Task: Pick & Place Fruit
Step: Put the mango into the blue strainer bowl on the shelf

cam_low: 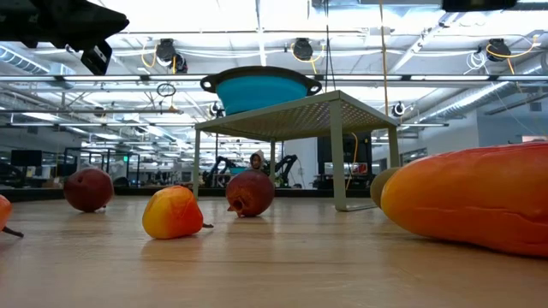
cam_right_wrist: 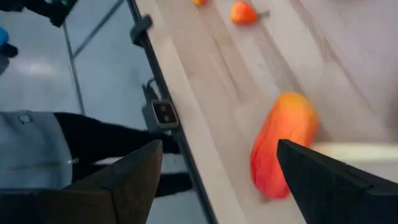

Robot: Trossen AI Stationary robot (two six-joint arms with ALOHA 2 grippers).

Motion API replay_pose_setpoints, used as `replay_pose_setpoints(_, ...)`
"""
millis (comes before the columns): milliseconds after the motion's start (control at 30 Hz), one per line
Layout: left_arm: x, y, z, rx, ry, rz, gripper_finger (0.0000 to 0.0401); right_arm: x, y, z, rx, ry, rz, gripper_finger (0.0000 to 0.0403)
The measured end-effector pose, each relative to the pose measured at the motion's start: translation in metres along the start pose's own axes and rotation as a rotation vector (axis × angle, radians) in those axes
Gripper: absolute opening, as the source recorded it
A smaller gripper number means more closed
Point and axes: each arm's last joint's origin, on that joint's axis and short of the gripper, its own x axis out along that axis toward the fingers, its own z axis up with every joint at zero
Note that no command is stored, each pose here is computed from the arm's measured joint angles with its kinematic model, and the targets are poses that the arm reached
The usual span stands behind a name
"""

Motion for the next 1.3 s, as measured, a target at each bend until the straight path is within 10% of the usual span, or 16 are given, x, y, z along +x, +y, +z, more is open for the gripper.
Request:
replay_pose_setpoints(433,0.0,0.0,0.0,-0.001,0.003,0.001,0.0026,0.063,-0.017,-0.018,0.136,0.417,-0.085,0.0309)
replay_pose_setpoints(1300,0.0,0.0,0.0,-0.006,0.004,0.001,0.0026,0.06,-0.021,-0.016,-0.043,0.34,-0.137,0.0309)
